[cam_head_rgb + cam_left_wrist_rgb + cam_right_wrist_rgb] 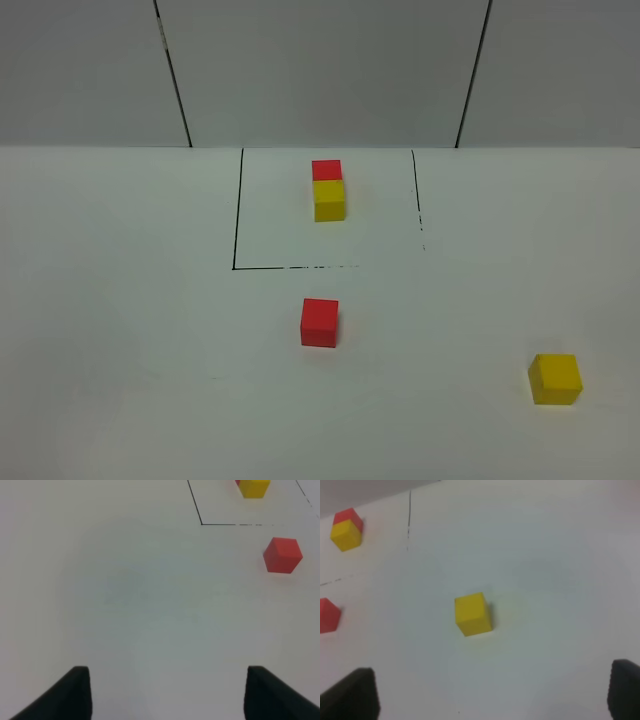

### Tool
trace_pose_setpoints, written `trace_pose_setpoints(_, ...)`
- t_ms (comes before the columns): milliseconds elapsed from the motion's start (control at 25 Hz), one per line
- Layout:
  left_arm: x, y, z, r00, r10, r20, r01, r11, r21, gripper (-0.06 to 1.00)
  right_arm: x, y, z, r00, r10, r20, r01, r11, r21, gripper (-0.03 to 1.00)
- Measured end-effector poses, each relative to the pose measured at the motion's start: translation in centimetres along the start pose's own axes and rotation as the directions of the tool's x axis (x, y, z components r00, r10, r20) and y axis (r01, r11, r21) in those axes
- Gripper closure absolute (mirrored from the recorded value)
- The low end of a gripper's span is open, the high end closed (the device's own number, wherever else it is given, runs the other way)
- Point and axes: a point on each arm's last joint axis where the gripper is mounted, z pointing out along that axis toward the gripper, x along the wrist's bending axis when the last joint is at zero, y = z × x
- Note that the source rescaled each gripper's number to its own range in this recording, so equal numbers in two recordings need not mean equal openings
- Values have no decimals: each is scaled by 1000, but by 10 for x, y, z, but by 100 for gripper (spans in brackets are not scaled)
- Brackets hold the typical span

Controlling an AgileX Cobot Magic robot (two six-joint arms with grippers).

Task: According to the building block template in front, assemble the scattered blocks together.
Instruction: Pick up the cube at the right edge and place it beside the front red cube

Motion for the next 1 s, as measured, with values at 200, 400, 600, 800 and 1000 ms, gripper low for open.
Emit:
trace_pose_setpoints(200, 0, 0, 0, 1000, 0, 0, 0, 1000, 0, 56, -1, 4, 4, 1000, -10, 27, 8, 998, 69, 0)
trace_pose_setpoints(400, 0, 0, 0, 1000, 0, 0, 0, 1000, 0, 56, 3, 35, 34, 998, -12, 57, -5, 957, 290, -3)
trace_pose_setpoints(600, 0, 0, 0, 1000, -1, 0, 1, 1000, 0, 56, 9, 65, 94, 998, -1, 69, -34, 856, 516, -3)
trace_pose_setpoints(800, 0, 0, 0, 1000, -1, 0, 1, 1000, 0, 56, 18, 75, 172, 1000, -12, 13, 0, 723, 691, -3)
trace_pose_setpoints(1000, 0, 0, 0, 1000, -1, 0, 1, 1000, 0, 56, 49, 72, 234, 991, -102, -92, 136, 640, 756, -3)
